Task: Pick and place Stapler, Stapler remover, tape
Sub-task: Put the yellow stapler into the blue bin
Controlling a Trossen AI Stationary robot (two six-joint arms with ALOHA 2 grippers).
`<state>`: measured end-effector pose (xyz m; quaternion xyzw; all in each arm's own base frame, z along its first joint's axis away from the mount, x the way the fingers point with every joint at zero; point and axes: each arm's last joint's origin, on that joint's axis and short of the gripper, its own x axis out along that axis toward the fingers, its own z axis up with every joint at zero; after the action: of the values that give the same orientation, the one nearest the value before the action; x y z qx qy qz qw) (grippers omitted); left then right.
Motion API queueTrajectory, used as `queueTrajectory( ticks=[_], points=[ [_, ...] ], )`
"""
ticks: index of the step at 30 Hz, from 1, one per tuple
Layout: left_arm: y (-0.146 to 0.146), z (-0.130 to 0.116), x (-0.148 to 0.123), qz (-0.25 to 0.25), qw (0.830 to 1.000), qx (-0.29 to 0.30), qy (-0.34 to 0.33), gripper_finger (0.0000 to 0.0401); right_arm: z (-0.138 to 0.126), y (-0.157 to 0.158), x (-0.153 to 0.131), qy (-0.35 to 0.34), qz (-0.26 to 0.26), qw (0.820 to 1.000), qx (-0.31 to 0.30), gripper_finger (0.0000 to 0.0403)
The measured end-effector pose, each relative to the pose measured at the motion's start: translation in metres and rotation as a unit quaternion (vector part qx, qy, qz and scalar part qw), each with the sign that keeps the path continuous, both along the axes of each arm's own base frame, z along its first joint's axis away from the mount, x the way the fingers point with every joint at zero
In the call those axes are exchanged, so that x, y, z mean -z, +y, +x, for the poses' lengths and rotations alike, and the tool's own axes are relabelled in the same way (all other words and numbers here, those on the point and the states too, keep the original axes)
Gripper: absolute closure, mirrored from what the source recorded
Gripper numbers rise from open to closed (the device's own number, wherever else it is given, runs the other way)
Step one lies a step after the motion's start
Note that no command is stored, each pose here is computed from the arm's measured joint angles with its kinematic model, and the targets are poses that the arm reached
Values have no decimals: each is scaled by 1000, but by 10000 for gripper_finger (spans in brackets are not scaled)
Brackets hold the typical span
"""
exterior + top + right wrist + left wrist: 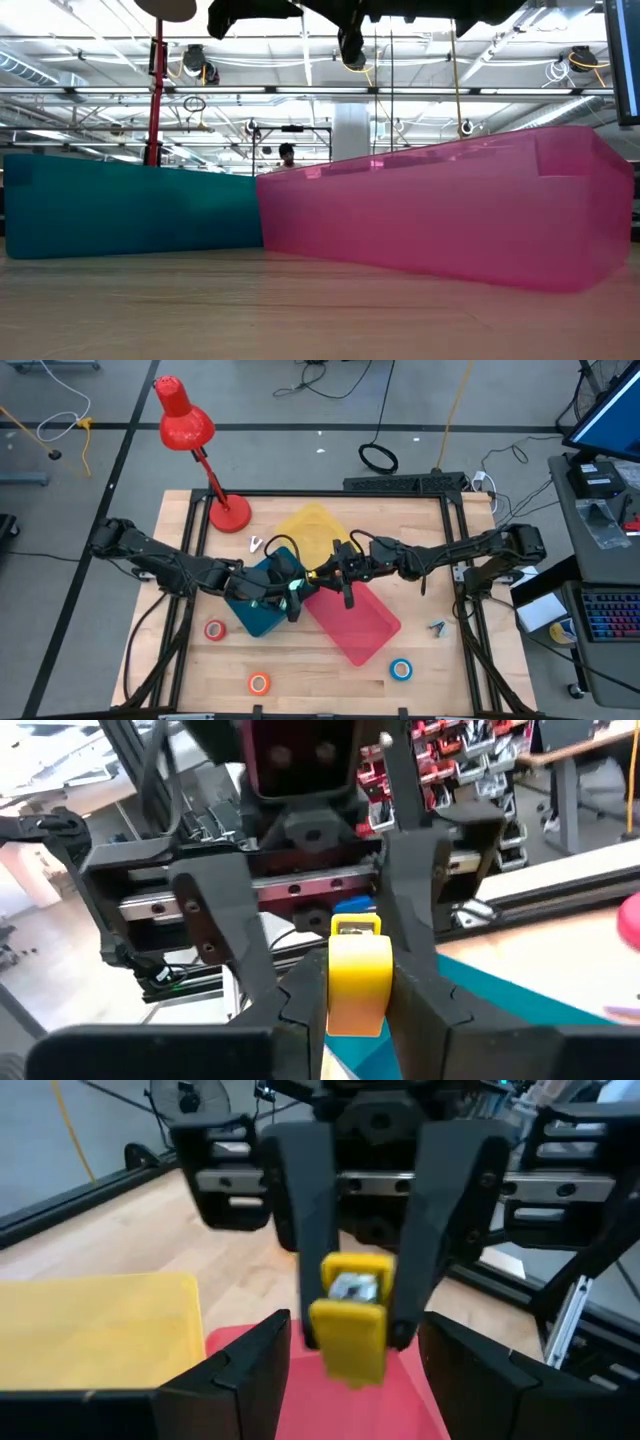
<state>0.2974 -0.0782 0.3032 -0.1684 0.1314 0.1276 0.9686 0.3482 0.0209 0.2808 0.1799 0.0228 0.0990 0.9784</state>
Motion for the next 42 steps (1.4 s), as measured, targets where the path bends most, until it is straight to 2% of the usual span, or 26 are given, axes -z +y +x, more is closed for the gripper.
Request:
queueTrajectory(
  ticks=[10,19,29,34,42],
  points=[
    [-1,0,0,-3,1000,11,4,183,10,2,16,12,42,999,-17,325],
    [-2,-2,4,-23,999,28,23,216,11,1,16,9,36,999,-16,335],
    [-4,-2,10,-50,996,51,49,163,10,-3,9,-17,47,999,-3,330],
    [-5,-4,11,-65,995,54,56,158,11,-7,10,-15,54,998,-2,327],
    [-2,-3,9,-46,997,31,47,158,11,-8,11,-9,60,998,-3,330]
  ],
)
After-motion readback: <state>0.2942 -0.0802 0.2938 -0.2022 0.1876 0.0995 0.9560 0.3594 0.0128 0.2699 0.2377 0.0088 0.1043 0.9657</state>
